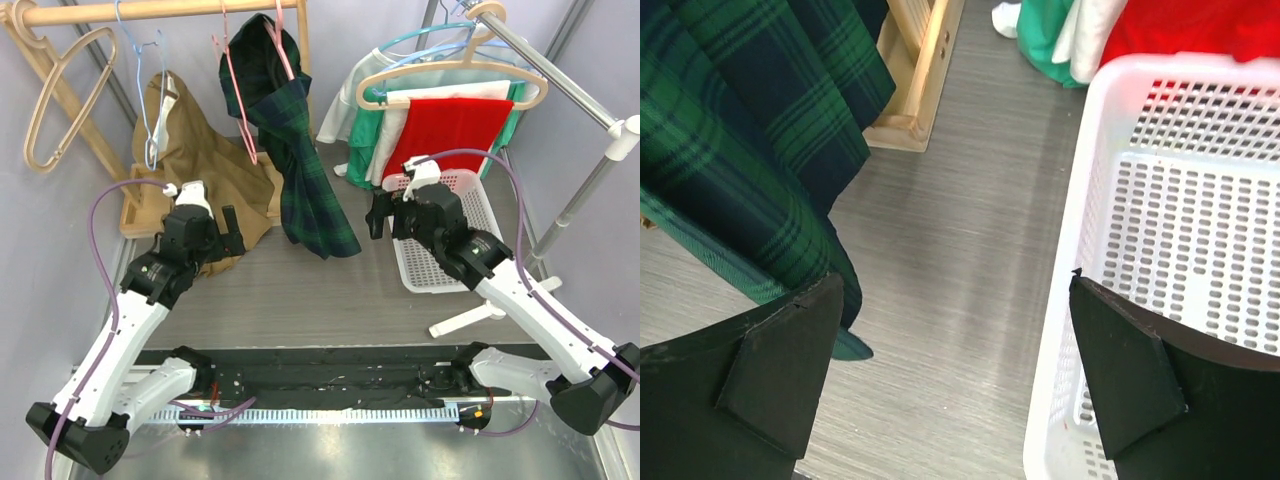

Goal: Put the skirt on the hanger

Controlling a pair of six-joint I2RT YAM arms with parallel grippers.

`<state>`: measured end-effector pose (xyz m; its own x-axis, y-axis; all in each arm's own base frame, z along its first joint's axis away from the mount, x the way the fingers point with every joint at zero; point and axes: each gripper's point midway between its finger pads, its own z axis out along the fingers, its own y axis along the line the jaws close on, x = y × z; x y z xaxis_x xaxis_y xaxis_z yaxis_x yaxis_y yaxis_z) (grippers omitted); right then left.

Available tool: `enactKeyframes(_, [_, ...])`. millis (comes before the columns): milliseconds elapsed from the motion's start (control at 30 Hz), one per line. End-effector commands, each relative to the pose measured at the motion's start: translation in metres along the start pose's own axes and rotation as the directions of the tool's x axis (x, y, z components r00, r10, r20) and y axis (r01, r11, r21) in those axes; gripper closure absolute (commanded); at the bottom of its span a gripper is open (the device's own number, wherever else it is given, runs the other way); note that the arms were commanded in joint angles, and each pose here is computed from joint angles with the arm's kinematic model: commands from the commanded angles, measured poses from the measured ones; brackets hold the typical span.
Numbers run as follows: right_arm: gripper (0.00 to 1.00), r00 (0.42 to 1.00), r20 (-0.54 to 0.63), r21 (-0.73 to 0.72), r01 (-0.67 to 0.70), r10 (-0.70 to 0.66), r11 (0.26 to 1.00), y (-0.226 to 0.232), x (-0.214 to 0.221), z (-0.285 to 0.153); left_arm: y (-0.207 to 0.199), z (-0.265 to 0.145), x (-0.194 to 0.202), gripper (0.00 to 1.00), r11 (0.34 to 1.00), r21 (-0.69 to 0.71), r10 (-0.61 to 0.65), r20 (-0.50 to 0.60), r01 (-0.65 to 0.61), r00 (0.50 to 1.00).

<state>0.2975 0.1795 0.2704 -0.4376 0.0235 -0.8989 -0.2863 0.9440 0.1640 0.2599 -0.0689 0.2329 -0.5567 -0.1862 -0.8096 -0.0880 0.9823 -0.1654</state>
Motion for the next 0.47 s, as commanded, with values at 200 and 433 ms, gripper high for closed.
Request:
enactKeyframes(200, [0.00,0.994,0.072,-0.004,-0.079,0.079,0.997,-0.006,0.004,-0.013,-0.004,-0.015,-0.019,0.00,0.996,0.054,-0.083,0.118,0.077,0.990])
enactKeyframes(433, [0.00,0.996,0.062,0.038,-0.067,0.065,0.997,-0.016,0.018,-0.009,-0.006,-0.015,-0.017,0.00,0.994,0.067,-0.096,0.119,0.088,0.988])
